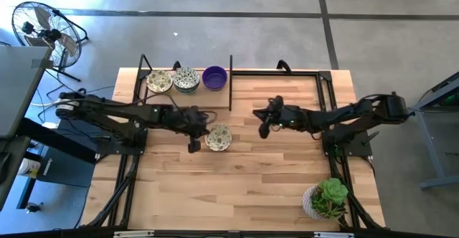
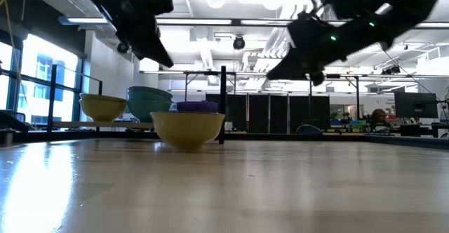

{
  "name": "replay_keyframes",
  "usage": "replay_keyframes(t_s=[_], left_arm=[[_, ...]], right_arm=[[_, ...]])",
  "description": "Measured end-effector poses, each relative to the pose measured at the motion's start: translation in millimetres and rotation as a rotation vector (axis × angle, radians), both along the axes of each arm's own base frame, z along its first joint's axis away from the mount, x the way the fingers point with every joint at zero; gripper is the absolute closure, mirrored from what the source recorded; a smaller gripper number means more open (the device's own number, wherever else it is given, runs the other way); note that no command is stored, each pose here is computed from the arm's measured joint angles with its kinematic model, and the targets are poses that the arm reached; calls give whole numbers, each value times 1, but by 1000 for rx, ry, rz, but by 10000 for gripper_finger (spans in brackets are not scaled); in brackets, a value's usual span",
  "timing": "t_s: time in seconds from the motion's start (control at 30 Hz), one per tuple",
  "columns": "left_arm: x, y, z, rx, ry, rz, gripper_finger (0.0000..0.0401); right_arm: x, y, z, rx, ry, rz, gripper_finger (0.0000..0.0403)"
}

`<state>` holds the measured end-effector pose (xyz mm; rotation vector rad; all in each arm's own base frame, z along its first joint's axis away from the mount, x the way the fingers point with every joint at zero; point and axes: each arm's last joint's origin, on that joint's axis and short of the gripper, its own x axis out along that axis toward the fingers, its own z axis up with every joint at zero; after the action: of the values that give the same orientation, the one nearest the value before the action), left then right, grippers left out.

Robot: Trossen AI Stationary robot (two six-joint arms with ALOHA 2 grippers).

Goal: Pick & Place Mini bowls
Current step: Stack the yellow bowl on top of the other yellow bowls on the shelf

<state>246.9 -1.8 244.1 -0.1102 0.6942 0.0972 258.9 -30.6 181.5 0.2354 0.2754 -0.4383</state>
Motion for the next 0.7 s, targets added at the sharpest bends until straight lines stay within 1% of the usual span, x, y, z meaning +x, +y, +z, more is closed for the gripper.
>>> replay_keyframes(t_s=[0.1, 0.2, 0.27, 0.33, 0.4, 0.5, 0.57, 0.63, 0.7], left_arm=[[11, -10, 2, -10, 106, 25, 401], [27, -19, 2, -16, 188, 48, 401], [38, -24, -1, -21, 257, 57, 401], [51, -29, 0, -21, 290, 58, 400], [61, -34, 0, 4, 340, 60, 395], [75, -46, -2, 41, 406, 47, 369], [86, -54, -4, 49, 421, 28, 344], [91, -63, -9, 63, 463, 7, 314], [101, -71, -11, 72, 458, -4, 287]], right_arm=[[-17, -4, -8, -6, -28, -17, 398], [-30, -5, -15, -9, -59, -48, 398], [-36, -4, -20, -12, -73, -59, 395], [-40, -4, -23, -10, -94, -49, 395], [-42, -3, -24, -10, -99, -48, 400], [-45, -3, -27, -22, -88, -44, 401], [-45, -3, -27, -29, -84, -41, 400], [-46, -3, -28, -32, -84, -41, 401], [-46, -3, -28, -31, -85, -38, 402]])
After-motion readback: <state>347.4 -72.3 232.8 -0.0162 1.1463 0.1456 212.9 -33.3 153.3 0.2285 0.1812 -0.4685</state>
